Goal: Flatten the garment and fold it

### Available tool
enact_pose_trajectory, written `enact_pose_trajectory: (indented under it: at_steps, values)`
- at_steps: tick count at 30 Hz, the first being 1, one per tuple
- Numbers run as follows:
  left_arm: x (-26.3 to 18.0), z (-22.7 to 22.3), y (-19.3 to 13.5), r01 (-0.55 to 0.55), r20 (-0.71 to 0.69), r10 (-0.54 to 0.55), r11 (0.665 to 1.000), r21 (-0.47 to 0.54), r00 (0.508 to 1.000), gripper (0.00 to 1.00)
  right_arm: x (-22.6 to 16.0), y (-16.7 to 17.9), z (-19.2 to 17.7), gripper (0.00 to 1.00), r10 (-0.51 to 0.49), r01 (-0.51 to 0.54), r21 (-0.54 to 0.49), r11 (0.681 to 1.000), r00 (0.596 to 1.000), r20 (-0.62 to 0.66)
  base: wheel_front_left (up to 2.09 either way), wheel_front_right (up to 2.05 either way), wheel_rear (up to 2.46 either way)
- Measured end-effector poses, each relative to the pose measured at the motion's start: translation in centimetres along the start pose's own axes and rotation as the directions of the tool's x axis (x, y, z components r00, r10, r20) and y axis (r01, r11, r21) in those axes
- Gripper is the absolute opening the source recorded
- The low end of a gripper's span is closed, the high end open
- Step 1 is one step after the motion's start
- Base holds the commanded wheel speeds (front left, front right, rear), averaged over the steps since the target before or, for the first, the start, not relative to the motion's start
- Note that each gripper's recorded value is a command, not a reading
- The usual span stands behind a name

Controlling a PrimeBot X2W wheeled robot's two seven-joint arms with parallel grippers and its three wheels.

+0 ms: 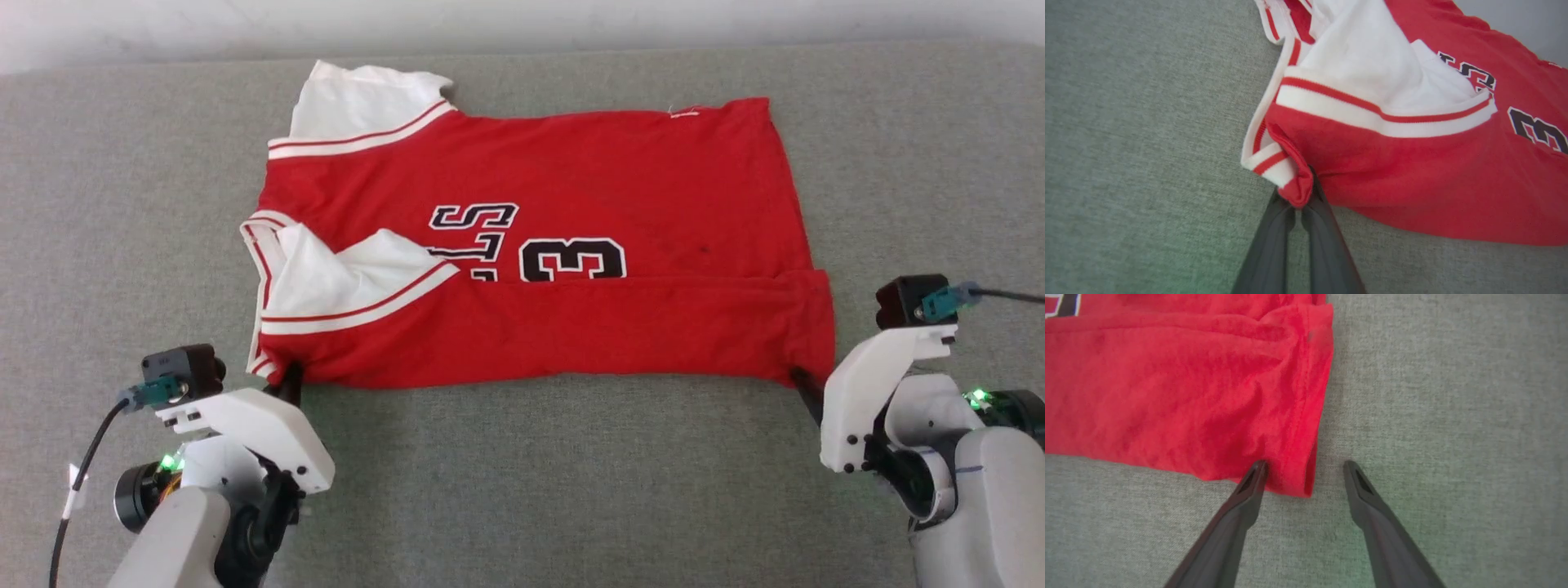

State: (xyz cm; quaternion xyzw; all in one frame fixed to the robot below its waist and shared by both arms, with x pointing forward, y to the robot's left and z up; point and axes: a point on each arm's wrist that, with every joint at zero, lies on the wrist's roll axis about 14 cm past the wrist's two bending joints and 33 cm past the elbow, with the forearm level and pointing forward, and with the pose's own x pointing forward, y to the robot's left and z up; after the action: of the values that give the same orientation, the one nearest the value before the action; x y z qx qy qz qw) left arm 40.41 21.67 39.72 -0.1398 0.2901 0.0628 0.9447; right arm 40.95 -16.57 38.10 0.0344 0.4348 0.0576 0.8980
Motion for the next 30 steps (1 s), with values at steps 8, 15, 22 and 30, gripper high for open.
enact_pose_trajectory:
  at_steps: [8,15,22,30]
  values:
    - [0.4,0.6,0.3,-0.009,0.055,0.008,1.0,0.015,0.998,0.0,0.4,1.0,0.7,0.0,0.02,-0.022,-0.031,0.999,0.998,-0.059,0.0,0.0,0.0]
    - [-0.7,3.3,1.0,-0.042,0.211,0.022,0.995,0.092,0.977,0.0,-1.8,1.2,4.2,0.0,0.024,-0.018,-0.037,0.999,0.984,0.175,0.0,0.0,0.0]
    - [-4.3,1.3,2.2,-0.074,0.161,0.054,0.989,0.125,0.986,0.0,-5.8,0.6,2.1,0.0,0.01,-0.007,-0.015,1.0,0.977,0.214,0.0,0.0,0.0]
    - [-8.9,-3.9,2.4,-0.062,-0.042,0.067,0.992,0.107,0.997,0.0,-8.9,-1.0,-4.0,0.0,-0.03,0.027,0.041,0.999,0.997,0.075,0.0,0.0,0.0]
